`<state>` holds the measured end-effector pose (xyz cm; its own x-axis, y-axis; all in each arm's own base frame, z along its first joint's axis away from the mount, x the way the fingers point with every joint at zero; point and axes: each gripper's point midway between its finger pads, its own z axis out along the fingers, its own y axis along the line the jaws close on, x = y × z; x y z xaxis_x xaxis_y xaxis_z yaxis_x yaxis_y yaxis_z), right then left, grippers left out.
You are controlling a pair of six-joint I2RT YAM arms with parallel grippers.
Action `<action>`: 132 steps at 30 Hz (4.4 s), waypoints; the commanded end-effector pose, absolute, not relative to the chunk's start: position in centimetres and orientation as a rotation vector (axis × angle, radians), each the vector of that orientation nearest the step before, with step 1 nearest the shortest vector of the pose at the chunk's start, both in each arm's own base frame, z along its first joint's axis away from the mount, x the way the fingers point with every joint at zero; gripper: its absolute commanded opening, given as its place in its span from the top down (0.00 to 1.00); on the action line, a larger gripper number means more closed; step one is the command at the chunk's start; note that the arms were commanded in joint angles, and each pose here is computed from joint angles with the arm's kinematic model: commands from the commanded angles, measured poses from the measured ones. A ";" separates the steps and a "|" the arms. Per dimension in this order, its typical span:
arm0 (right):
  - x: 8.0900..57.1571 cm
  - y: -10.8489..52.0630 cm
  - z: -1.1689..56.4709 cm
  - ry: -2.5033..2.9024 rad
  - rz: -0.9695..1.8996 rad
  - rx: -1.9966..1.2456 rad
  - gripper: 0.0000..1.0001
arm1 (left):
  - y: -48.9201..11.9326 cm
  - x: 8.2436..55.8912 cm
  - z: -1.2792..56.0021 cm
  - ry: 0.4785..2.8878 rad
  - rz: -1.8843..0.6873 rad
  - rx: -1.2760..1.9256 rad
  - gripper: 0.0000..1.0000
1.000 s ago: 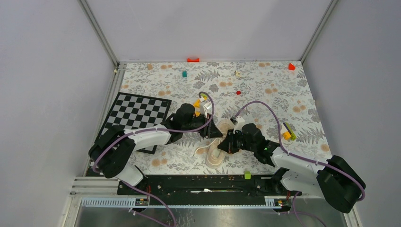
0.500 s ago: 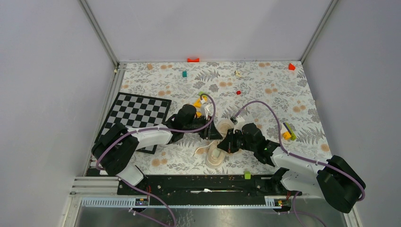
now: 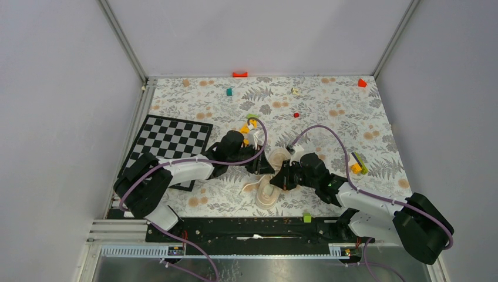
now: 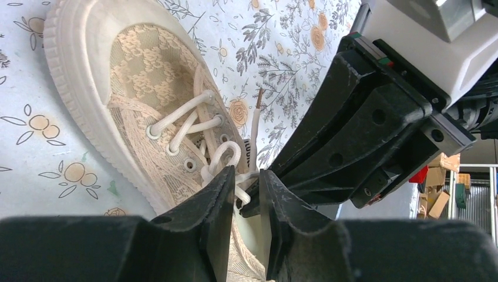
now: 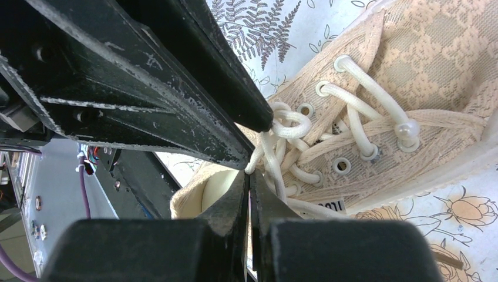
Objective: Tie the shoes
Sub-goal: Cross the shoelace with the shoelace, then tie the shoelace on the shoe.
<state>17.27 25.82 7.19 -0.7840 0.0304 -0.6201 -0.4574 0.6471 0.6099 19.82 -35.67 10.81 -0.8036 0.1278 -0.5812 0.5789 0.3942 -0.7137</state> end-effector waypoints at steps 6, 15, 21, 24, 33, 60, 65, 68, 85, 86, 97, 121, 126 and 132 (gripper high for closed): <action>18.2 26.3 8.4 2.215 1.073 -0.327 1.00 | -36.0 21.4 12.3 2.151 -1.354 0.593 0.72; 18.1 26.3 8.3 2.219 1.072 -0.329 1.00 | -36.0 21.7 12.6 2.142 -1.344 0.580 0.72; 18.1 26.1 8.1 2.223 1.061 -0.323 1.00 | -36.1 21.9 12.6 2.143 -1.338 0.570 0.72; 18.1 26.0 8.0 2.225 1.057 -0.321 1.00 | -36.1 22.1 13.1 2.129 -1.330 0.560 0.72; 18.1 26.1 8.1 2.225 1.059 -0.325 1.00 | -36.3 22.2 13.3 2.128 -1.299 0.565 0.72; 18.3 26.3 8.1 2.225 1.064 -0.327 1.00 | -37.4 21.9 11.3 2.216 -1.178 0.649 0.66; 18.3 26.4 8.2 2.224 1.066 -0.327 1.00 | -37.2 22.1 11.2 2.219 -1.157 0.647 0.66; 18.3 26.4 8.2 2.222 1.067 -0.327 1.00 | -37.1 22.1 11.2 2.217 -1.146 0.647 0.65; 18.2 26.3 8.1 2.228 1.067 -0.328 1.00 | -37.2 22.2 12.3 2.171 -1.183 0.612 0.89; 18.2 26.3 8.0 2.230 1.065 -0.328 1.00 | -37.2 22.2 12.5 2.166 -1.184 0.609 0.91; 17.9 25.4 8.2 2.226 1.034 -0.322 1.00 | -35.9 22.9 13.0 2.147 -1.215 0.512 1.00; 17.5 24.9 9.7 2.175 1.054 -0.305 1.00 | -33.4 24.6 11.1 2.185 -1.223 0.369 1.00; 17.3 24.8 10.0 2.169 1.062 -0.300 1.00 | -33.2 24.7 10.3 2.203 -1.219 0.355 1.00; 17.2 24.5 9.9 2.171 1.057 -0.294 1.00 | -32.6 25.1 9.6 2.218 -1.195 0.330 1.00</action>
<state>17.13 24.66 9.47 -0.7403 0.0805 -0.6674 -0.4705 0.6471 0.5999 24.01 -32.91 9.51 -0.8138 -0.0236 -0.5807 0.4678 0.5663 -0.6786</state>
